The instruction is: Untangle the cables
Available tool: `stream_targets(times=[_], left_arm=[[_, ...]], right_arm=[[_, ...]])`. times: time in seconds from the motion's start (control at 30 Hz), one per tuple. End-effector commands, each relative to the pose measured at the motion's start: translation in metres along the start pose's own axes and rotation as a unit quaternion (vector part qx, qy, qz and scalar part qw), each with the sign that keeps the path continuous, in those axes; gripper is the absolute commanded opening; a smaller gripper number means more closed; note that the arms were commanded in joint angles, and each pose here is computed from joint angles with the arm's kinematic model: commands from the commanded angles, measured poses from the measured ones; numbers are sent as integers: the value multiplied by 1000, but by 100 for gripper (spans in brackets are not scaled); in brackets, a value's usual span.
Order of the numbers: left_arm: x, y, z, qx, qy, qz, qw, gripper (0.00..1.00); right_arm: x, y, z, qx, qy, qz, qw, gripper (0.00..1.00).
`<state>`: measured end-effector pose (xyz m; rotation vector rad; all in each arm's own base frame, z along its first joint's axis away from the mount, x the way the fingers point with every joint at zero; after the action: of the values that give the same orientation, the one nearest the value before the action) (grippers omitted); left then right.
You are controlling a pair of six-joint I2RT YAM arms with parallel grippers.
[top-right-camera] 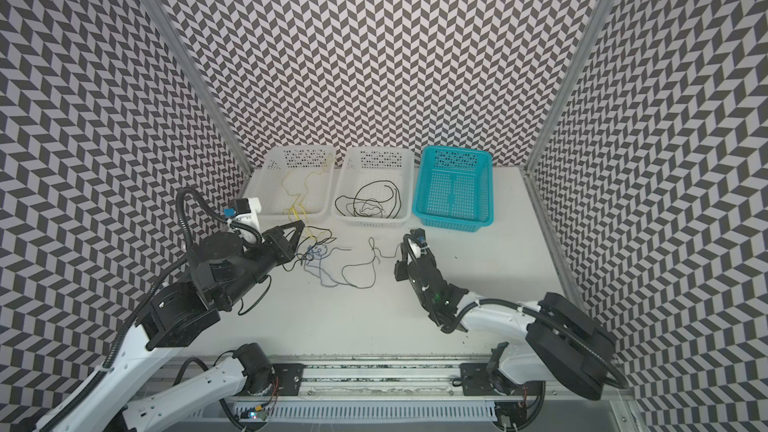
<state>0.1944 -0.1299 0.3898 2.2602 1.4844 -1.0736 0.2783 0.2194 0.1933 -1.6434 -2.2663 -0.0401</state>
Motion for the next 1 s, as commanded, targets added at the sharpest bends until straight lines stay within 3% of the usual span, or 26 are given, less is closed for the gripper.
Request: stream_targets(times=[0.0,0.2,0.43,0.67,0.83,0.97], left_arm=[[-5,-2,-5,-2,5,7,1000,0],[-17,11,7,35,-7,50,998,0],[-26,17,14,56,-22,78,995,0],[-25,22,20,68,-35,83,994,0],[-26,24,22,72,-36,86,993,0],[-27,26,22,73,-37,86,993,0]], right_arm=[[15,-6,-14,12,-1,-53,999,5],[66,-10,-29,17,-26,-208,978,29],[96,-2,-46,-74,15,-300,951,50],[111,13,-51,-103,31,-325,940,51],[113,20,-52,-118,24,-316,941,51],[118,25,-49,-121,30,-325,937,41]])
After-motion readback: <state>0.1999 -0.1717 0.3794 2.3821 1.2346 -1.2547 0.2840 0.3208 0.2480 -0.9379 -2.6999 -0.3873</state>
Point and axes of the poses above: each gripper's point midway between its finger pads, its own y axis out along the fingers, its own x axis along the line the jaws close on, z = x × y, the point moved 4 cm from there along -y, back along the fingers, and after that the axes turned 3 degrees about -y, right-handed, at the moved point
